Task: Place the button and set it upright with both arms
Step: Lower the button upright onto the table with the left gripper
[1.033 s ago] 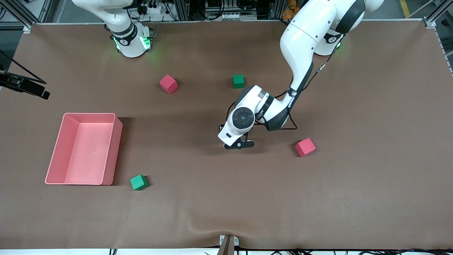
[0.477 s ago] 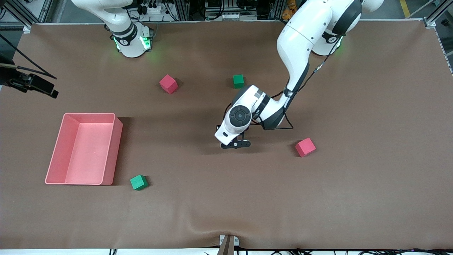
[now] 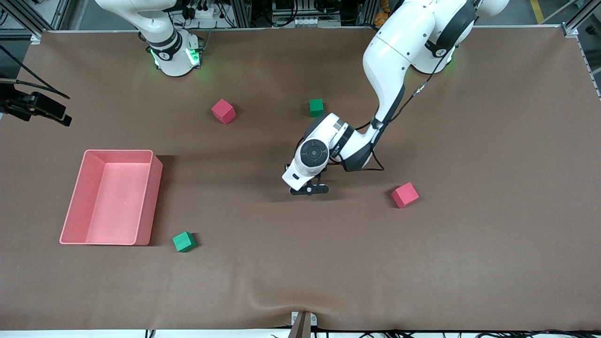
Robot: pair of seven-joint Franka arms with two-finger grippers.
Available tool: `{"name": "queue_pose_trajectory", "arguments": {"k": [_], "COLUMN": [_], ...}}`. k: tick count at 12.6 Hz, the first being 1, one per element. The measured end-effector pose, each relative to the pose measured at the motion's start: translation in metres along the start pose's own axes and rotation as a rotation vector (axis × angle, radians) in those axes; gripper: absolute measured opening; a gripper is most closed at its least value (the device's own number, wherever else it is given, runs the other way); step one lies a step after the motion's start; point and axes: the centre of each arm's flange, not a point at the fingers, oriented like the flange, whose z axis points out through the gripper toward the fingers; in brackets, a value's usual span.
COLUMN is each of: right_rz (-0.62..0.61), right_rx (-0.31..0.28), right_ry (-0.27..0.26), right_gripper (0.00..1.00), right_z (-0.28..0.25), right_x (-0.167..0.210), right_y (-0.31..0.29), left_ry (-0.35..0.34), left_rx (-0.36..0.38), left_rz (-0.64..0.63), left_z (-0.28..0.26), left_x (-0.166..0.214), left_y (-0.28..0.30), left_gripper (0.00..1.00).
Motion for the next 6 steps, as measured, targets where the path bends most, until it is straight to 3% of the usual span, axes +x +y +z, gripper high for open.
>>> {"name": "queue_pose_trajectory", "arguments": {"k": [1, 6], "right_rz": [-0.003, -0.008], "right_rx": [0.000, 0.000], "right_ry": [0.000, -0.001], "right_gripper": [1.00, 1.00], "right_z": [0.000, 0.000], "right_x": [0.000, 0.000], "right_y": [0.000, -0.002], "left_ry": [-0.003, 0.010], "left_rx": [-0.005, -0.025], "left_rz": [-0.005, -0.079], "left_z": [-0.001, -0.013], "left_x": [0.000, 0.001], "left_y": [0.000, 0.006], "left_gripper": [0.41, 0.41]}}
